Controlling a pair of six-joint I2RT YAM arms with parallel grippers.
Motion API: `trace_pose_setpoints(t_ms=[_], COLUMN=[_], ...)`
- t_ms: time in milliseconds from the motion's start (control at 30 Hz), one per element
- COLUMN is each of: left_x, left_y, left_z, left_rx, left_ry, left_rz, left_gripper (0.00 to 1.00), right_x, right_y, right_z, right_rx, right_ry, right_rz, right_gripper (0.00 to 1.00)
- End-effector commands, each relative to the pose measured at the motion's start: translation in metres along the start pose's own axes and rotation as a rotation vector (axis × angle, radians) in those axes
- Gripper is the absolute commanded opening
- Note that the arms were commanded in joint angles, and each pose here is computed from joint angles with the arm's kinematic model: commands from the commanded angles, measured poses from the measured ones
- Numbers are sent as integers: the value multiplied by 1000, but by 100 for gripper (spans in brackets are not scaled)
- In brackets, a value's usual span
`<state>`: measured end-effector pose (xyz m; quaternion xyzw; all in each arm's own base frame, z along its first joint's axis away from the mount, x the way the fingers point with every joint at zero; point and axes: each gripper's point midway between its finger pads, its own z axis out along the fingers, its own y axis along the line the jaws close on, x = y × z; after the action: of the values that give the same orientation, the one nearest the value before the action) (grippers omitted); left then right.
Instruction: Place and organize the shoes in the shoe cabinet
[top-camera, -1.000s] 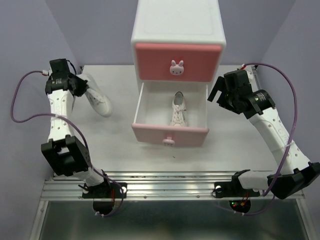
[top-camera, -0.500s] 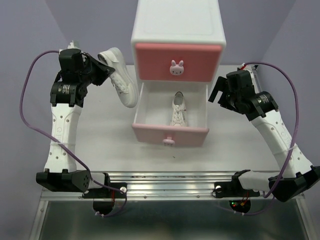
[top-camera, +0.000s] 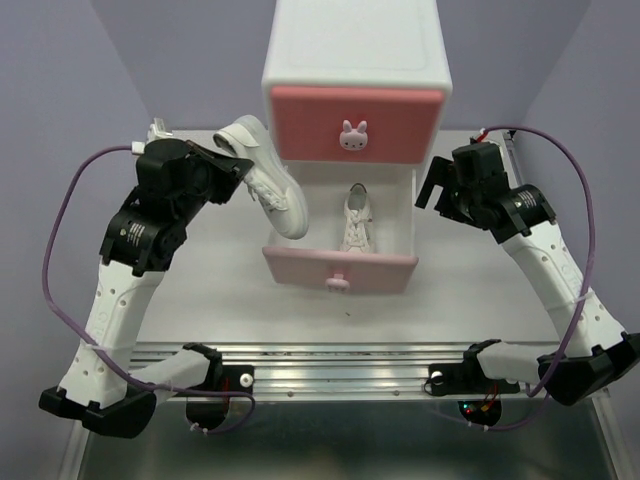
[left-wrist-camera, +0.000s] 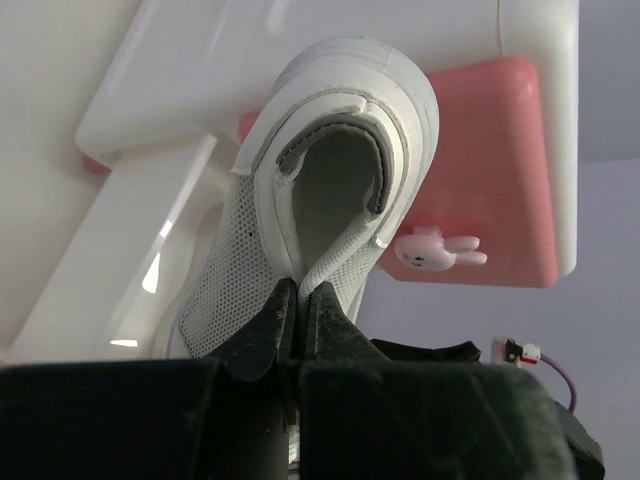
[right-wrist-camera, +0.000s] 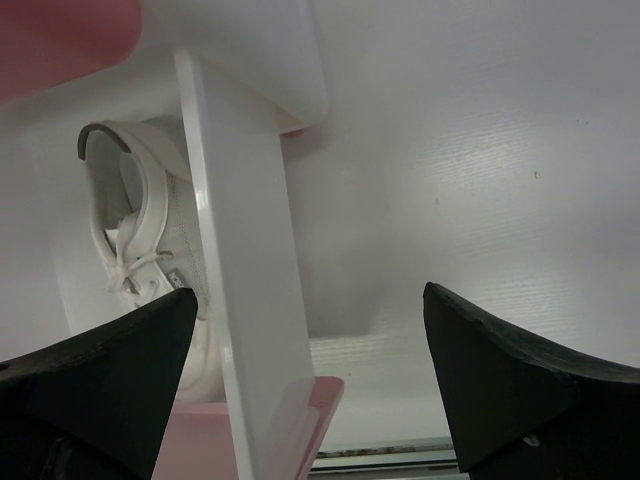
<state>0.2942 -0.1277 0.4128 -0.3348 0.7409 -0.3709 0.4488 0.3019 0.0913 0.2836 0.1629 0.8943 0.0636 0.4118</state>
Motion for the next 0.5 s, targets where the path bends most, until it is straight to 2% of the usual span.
trace_pose_setpoints(t_ms=[0, 33, 100, 200, 333, 467], left_x=[-11, -11, 6, 15, 26, 47], left_y=[-38, -35, -44, -51, -53, -33], left_z=[-5, 0, 4, 18, 28, 35], left_rx=[93, 64, 75, 53, 29, 14], left_ry=[-144, -175, -149, -175, -188, -151], left_rz=[-145, -165, -215, -250, -253, -217], left_gripper=[0, 0, 0, 0, 0, 0], right_x=[-5, -4, -3, -4, -3, 1], right_y=[-2, -2, -2, -3, -9, -16], right_z=[-9, -10, -12, -14, -18, -25], right_rx=[-30, -34, -39, -34, -17, -8], right_ry=[-33, -31, -27, -25, -25, -25], right_rz=[-24, -27, -33, -41, -51, -44], right_gripper=[100, 100, 100, 100, 100, 100])
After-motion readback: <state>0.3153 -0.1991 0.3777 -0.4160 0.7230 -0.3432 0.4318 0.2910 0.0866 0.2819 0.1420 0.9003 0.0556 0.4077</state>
